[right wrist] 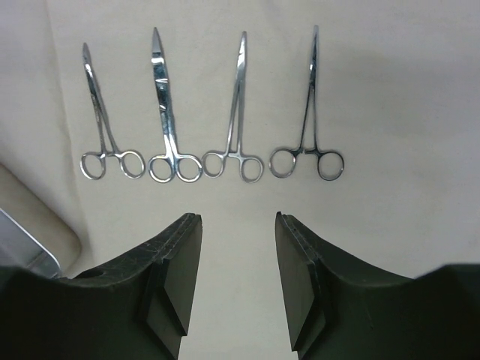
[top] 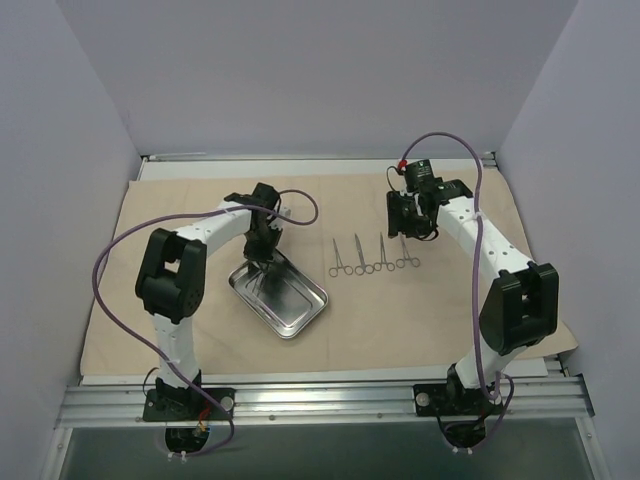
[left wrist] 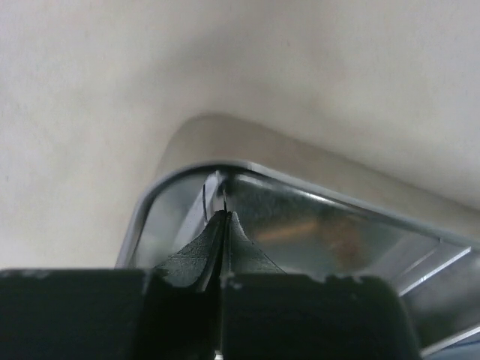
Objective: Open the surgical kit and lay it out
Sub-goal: Pick up the medical item from the container, then place the medical item in the surgical kit.
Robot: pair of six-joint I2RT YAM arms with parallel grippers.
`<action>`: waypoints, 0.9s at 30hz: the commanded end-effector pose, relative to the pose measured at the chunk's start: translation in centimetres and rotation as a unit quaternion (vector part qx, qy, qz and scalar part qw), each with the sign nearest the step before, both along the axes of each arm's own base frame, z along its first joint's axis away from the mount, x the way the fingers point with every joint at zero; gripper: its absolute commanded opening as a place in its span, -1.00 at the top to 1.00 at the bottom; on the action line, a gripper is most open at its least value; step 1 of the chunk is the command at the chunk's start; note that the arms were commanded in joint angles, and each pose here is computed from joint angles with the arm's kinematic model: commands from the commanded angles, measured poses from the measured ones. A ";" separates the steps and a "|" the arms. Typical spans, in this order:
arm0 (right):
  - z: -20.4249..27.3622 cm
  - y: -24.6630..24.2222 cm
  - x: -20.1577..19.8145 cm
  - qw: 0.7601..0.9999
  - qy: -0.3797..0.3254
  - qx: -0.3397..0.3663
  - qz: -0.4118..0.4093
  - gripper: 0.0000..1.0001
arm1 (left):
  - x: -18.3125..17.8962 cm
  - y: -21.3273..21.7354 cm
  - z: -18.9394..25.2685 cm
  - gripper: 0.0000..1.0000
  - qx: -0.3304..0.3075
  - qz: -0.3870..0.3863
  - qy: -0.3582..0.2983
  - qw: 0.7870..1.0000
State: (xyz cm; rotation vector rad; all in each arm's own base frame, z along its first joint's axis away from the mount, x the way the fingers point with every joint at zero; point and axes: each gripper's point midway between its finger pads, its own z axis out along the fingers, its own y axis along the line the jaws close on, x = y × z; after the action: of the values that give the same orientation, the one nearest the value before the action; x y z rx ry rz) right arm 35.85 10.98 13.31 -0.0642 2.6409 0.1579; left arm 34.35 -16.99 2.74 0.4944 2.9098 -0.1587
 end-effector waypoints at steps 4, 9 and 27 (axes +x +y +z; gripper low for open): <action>2.9 2.4 0.3 0.999 -0.023 0.027 0.025 0.11 | -2.3 0.7 5.9 0.95 -0.014 0.014 -0.011 1.000; 3.1 4.6 -0.1 0.997 -0.019 0.059 0.052 0.11 | -3.2 0.4 7.9 0.95 -0.035 0.016 -0.015 0.999; 15.3 20.8 -7.5 0.846 -0.068 0.443 0.288 -0.46 | -4.2 -12.4 26.8 0.95 -0.554 0.006 -0.062 0.830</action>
State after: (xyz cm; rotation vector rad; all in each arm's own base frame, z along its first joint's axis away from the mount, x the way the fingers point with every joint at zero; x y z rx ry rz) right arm 29.78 30.53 23.21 -0.4835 2.2801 1.2638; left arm 30.09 -27.28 24.73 0.1953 2.3547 -1.3260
